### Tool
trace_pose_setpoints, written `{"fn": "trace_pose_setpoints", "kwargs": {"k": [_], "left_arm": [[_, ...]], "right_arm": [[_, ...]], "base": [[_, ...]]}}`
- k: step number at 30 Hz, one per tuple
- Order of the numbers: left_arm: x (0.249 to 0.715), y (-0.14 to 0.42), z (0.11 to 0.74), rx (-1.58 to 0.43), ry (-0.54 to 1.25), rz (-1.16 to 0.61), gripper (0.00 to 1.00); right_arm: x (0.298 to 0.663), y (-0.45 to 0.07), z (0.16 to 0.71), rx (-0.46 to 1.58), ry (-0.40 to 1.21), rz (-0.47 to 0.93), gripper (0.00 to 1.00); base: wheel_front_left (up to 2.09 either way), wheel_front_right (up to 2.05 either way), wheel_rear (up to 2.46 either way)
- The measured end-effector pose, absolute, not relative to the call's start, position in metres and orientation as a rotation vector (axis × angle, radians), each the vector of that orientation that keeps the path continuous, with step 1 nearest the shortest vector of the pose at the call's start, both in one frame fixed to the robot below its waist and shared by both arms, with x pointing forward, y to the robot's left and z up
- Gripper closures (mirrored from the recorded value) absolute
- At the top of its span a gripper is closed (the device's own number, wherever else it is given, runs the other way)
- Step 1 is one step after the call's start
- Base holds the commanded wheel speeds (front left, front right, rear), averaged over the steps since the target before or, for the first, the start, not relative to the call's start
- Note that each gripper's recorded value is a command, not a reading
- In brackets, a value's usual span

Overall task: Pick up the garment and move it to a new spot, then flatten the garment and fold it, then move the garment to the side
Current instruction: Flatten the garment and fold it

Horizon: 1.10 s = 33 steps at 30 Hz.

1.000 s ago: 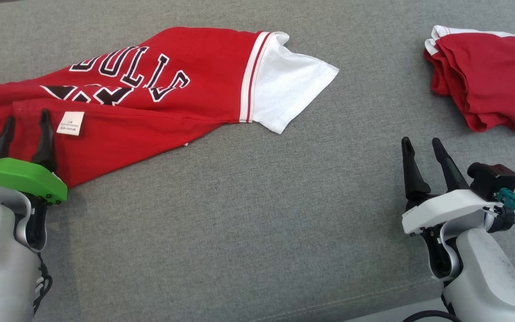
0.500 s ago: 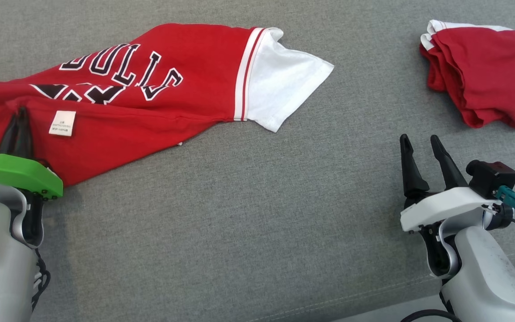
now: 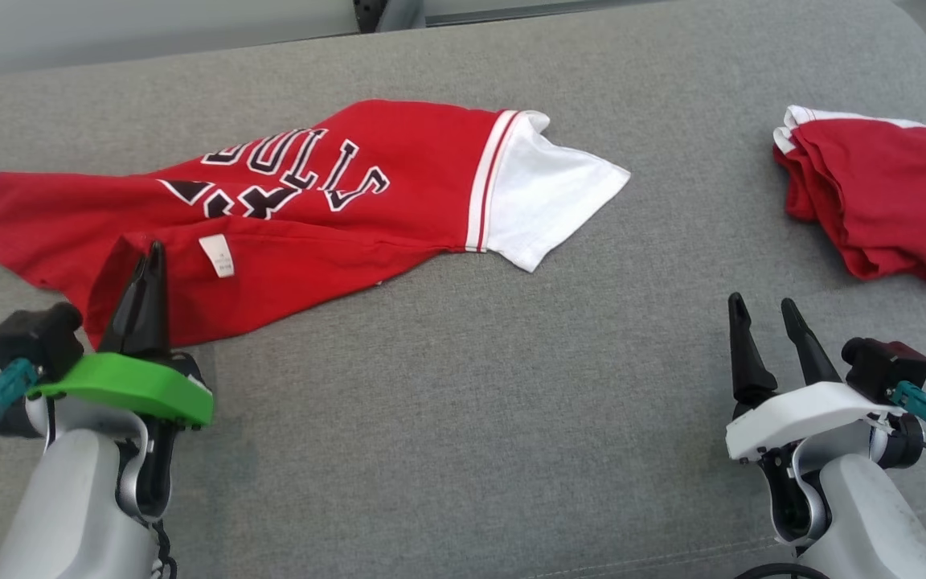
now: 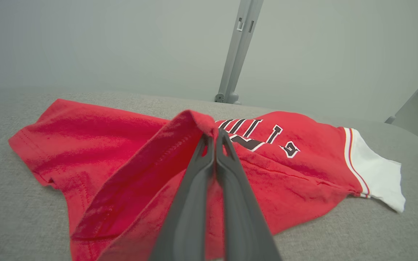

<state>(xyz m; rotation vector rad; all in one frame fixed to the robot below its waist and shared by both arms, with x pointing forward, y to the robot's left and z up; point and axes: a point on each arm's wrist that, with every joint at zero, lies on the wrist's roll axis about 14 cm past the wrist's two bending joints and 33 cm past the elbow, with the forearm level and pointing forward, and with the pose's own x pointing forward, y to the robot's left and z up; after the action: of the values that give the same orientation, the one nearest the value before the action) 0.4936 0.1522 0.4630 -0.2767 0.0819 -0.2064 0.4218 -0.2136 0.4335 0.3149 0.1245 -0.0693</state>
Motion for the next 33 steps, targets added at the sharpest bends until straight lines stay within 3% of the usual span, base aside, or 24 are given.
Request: {"fn": "trace_pose_setpoints", "kwargs": {"k": [9, 19, 20, 21, 22, 33], "left_arm": [[0.415, 0.17, 0.466, -0.379, 0.058, -0.11, 1.0], [0.348, 0.209, 0.416, -0.392, 0.203, 0.052, 1.0], [0.344, 0.212, 0.411, -0.396, 0.217, 0.068, 0.91], [0.34, 0.214, 0.405, -0.395, 0.236, 0.081, 0.55], [0.337, 0.216, 0.4, -0.395, 0.249, 0.093, 0.0], [0.336, 0.218, 0.387, -0.365, 0.281, 0.155, 0.0]], "right_arm": [[0.41, -0.194, 0.446, 0.351, 0.1, -0.029, 0.0], [0.411, -0.177, 0.456, 0.34, 0.087, 0.03, 0.0], [0.411, -0.175, 0.456, 0.336, 0.088, 0.038, 0.0], [0.411, -0.173, 0.455, 0.333, 0.092, 0.045, 0.0], [0.411, -0.172, 0.454, 0.331, 0.095, 0.05, 0.0], [0.44, -0.146, 0.455, 0.304, 0.101, 0.14, 0.0]], "base": [[0.0, 0.0, 0.0], [0.0, 0.0, 0.0], [0.0, 0.0, 0.0], [0.0, 0.0, 0.0], [0.0, 0.0, 0.0], [0.0, 0.0, 0.0]]}}
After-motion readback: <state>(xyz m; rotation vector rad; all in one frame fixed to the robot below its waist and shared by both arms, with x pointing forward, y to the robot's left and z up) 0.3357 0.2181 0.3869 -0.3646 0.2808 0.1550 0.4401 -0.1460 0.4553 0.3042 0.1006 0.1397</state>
